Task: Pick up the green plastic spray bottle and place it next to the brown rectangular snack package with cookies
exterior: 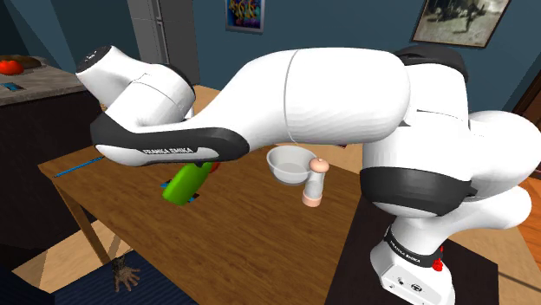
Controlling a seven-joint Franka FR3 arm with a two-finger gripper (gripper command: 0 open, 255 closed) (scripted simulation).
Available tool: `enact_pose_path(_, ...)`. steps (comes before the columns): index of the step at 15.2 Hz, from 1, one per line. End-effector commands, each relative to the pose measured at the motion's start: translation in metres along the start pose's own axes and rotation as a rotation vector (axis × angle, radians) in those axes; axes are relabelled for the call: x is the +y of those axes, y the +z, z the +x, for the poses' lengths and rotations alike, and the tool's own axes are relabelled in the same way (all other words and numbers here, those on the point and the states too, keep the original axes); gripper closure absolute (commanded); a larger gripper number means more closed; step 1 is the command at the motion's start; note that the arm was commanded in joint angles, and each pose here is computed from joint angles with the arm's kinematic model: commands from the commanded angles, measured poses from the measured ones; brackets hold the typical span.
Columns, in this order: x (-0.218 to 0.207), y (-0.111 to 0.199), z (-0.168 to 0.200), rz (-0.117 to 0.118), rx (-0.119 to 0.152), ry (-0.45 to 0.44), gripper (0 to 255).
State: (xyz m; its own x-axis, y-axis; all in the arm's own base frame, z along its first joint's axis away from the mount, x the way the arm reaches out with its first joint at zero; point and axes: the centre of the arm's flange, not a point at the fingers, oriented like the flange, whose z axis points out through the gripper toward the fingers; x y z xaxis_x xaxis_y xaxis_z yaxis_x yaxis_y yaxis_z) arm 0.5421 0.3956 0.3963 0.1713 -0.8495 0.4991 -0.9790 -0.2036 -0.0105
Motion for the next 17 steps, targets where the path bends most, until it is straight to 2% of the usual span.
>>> enact_pose_path(1, -0.01, 0.002, -0.013, -0.001, -0.002, 0.0, 255)
enact_pose_path(14, -0.01, 0.063, -0.048, -0.001, -0.002, 0.0, 255)
enact_pose_path(17, -0.01, 0.063, -0.048, -0.001, -0.002, 0.0, 255)
